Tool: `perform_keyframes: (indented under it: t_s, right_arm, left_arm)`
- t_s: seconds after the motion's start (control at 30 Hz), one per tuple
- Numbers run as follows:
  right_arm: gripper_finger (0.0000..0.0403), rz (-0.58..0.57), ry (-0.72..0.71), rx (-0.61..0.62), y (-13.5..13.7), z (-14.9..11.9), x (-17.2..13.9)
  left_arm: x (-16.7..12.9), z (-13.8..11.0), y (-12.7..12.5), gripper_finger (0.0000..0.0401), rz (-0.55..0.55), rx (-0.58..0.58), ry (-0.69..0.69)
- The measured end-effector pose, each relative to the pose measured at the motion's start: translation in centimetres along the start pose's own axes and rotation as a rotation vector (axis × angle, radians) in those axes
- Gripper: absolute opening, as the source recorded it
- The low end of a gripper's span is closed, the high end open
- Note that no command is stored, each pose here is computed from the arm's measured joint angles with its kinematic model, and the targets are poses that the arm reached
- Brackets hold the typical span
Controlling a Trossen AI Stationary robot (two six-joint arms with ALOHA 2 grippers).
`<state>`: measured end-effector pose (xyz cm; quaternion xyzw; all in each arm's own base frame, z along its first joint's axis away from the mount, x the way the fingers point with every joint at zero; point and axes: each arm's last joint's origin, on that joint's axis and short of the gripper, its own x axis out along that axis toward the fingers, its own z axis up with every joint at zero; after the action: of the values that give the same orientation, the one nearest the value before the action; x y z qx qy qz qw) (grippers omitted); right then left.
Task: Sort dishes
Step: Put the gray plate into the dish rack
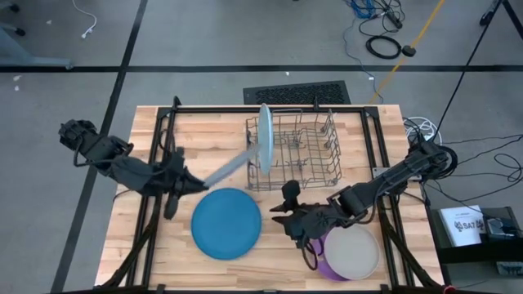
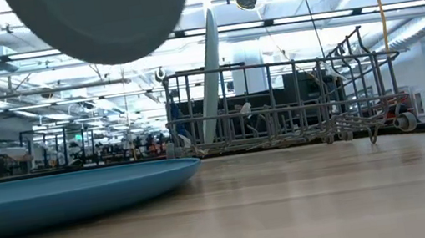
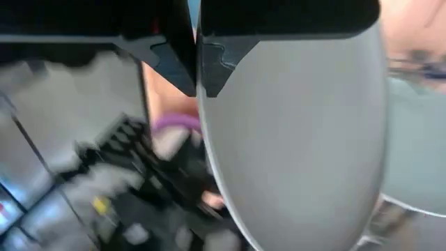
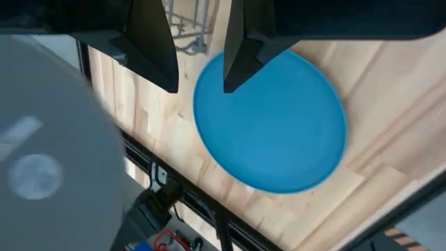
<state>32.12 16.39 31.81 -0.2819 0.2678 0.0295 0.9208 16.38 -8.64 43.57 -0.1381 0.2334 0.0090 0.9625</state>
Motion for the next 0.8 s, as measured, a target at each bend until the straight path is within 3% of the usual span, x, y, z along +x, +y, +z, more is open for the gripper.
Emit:
perform_keyframes:
  t_s: [0.17,0.4,0.57,0.8]
  right_arm:
    - [0.0109,-0.015,0.001,-0.008,0.3,0.1,-0.2]
    - [0.0109,-0.213,0.042,-0.076,0.5,0.3,-1.7]
    - [0.0109,-0.316,0.012,-0.061,-0.1,0.9,-4.5]
    - [0.0109,-0.386,-0.043,-0.033,-0.7,1.2,-9.2]
  left_arm:
    - [0.3,1.0,-0.3,0.0,0.091,-0.048,-0.152]
    - [1.3,1.9,-0.7,0.0,0.23,-0.073,-0.302]
    - [2.8,1.8,-1.3,0.0,0.308,-0.088,-0.364]
    - [5.4,1.1,-1.3,0.0,0.32,-0.136,-0.487]
